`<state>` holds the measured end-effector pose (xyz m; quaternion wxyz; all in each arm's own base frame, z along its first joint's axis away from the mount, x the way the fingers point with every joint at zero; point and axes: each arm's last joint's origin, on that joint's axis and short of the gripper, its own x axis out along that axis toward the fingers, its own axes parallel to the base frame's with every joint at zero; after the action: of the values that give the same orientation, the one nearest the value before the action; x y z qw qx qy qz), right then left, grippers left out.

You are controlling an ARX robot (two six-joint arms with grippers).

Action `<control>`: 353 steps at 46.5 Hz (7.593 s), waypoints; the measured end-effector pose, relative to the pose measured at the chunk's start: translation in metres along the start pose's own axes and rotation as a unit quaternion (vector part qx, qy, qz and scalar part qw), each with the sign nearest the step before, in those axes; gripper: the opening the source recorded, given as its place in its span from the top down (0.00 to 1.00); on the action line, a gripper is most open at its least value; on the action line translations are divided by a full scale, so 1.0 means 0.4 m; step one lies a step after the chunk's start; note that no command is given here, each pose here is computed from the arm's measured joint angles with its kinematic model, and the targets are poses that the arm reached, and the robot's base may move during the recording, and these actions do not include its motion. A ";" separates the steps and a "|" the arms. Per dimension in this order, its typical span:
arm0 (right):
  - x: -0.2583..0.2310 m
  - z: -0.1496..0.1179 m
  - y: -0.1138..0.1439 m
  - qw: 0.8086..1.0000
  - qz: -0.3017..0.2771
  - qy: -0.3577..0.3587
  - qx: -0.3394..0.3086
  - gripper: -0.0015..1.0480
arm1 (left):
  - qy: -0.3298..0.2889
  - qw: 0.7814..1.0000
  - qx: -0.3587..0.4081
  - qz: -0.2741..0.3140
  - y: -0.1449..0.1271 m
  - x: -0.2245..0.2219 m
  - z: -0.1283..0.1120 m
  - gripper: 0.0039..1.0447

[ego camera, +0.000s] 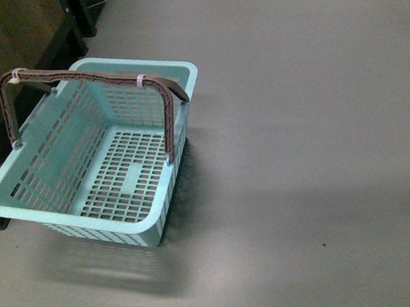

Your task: Pick lemon and mango into basket

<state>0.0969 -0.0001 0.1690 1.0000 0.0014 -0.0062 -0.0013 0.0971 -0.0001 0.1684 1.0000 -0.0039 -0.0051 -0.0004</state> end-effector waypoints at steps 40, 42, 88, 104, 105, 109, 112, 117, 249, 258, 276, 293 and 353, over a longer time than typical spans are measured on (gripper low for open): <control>0.000 0.000 0.000 1.000 0.001 0.000 0.000 0.08 | 0.286 0.939 -0.187 -0.041 -0.036 0.044 0.017 0.06; 0.000 0.000 0.000 1.000 0.001 0.000 0.000 0.08 | 0.283 0.933 -0.219 -0.036 -0.041 0.065 0.031 0.06; 0.000 0.000 0.000 1.000 0.001 0.000 0.000 0.08 | 0.284 0.820 -0.463 0.181 -0.202 0.705 -0.218 0.06; 0.000 0.000 0.000 1.000 0.001 0.000 0.000 0.08 | 0.262 0.813 -0.486 0.184 -0.199 0.818 -0.242 0.06; 0.000 0.000 0.000 1.000 0.001 0.000 0.000 0.08 | 0.261 0.813 -0.487 0.184 -0.199 0.821 -0.243 0.06; 0.000 0.000 0.000 1.000 0.001 0.000 0.000 0.08 | 0.261 0.812 -0.487 0.185 -0.200 0.840 -0.247 0.06; 0.000 0.000 0.000 1.000 0.001 0.000 0.000 0.08 | 0.265 0.811 -0.486 0.189 -0.199 0.851 -0.259 0.06; 0.000 0.000 0.000 1.000 0.001 0.000 0.000 0.08 | 0.271 0.809 -0.484 0.196 -0.200 0.870 -0.286 0.06; 0.000 0.000 0.000 1.000 0.001 0.000 0.000 0.08 | 0.194 0.724 -0.659 0.056 -0.106 0.252 0.350 0.93; 0.000 0.000 0.000 1.000 0.001 0.000 0.000 0.08 | 0.189 0.721 -0.666 0.045 -0.107 0.225 0.365 0.93; 0.000 0.000 0.000 1.000 0.001 0.000 0.000 0.08 | 0.190 0.722 -0.663 0.046 -0.109 0.224 0.365 0.93; 0.000 0.000 0.000 1.000 0.001 0.000 0.000 0.08 | 0.192 0.723 -0.662 0.049 -0.108 0.224 0.359 0.93; 0.000 0.000 0.000 1.000 0.001 0.000 0.000 0.08 | 0.193 0.723 -0.662 0.049 -0.108 0.224 0.358 0.93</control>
<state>0.0969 0.0000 0.1690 1.0000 0.0016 -0.0060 -0.0002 0.1851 -0.0424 0.3129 0.7210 -0.6651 0.1893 0.0443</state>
